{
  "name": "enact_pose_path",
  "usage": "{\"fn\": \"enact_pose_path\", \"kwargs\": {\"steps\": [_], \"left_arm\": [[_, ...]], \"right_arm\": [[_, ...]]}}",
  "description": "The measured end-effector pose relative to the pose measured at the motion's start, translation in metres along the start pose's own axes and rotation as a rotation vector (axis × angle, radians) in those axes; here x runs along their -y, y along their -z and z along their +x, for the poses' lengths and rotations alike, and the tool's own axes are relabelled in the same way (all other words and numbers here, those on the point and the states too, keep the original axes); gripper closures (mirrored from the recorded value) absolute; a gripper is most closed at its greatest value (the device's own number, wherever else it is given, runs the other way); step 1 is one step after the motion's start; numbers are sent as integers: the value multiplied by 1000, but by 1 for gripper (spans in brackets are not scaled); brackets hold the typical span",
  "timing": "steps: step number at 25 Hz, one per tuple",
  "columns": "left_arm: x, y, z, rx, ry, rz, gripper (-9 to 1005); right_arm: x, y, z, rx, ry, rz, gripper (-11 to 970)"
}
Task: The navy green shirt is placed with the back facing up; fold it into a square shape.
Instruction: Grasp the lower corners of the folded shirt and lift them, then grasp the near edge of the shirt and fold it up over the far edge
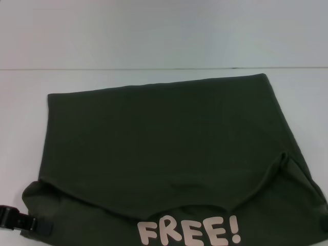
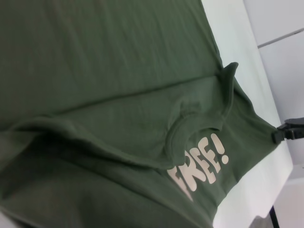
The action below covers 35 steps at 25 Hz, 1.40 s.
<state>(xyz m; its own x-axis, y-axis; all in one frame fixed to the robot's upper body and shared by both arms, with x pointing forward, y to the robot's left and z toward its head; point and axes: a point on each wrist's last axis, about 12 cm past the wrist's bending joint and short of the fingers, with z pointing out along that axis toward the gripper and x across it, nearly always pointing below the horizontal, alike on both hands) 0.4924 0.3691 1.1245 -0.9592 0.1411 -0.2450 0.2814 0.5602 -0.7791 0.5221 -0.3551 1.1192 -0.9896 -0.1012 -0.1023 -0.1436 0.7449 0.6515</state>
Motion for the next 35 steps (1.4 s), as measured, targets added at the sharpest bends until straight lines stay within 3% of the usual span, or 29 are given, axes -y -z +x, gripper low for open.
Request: {"fn": "enact_pose_path", "kwargs": {"steps": [3,6,10,15,19,24,29,35], "left_arm": [[1,2,0,12,-10,15,957],[6,7,-8,61,-39,47,957],[11,18,-32,173,-52,64,956],[5,22,-64,325,25,-9,956],[0,11,-92,424,73,-76,957],[-10,-7,-114,498,109,-165,957],[-16,-19,-127,594,119,-242,957],[-20,-18,-134,667,165,-285,957]], "right_arm": [[1,6,-1,53,11,-31,913],[-7,14,-7,121,57,-119,913],[-16,30,-21,293,101,-216,912],[-8,40,-48,572,53,-229,911],[-5,29,-78,703,9,-162,910],[-4,-5,-117,772,0,25,909],[-14,-26,-139,799,38,163,908],[-30,-29,-160,865,82,229,907]]}}
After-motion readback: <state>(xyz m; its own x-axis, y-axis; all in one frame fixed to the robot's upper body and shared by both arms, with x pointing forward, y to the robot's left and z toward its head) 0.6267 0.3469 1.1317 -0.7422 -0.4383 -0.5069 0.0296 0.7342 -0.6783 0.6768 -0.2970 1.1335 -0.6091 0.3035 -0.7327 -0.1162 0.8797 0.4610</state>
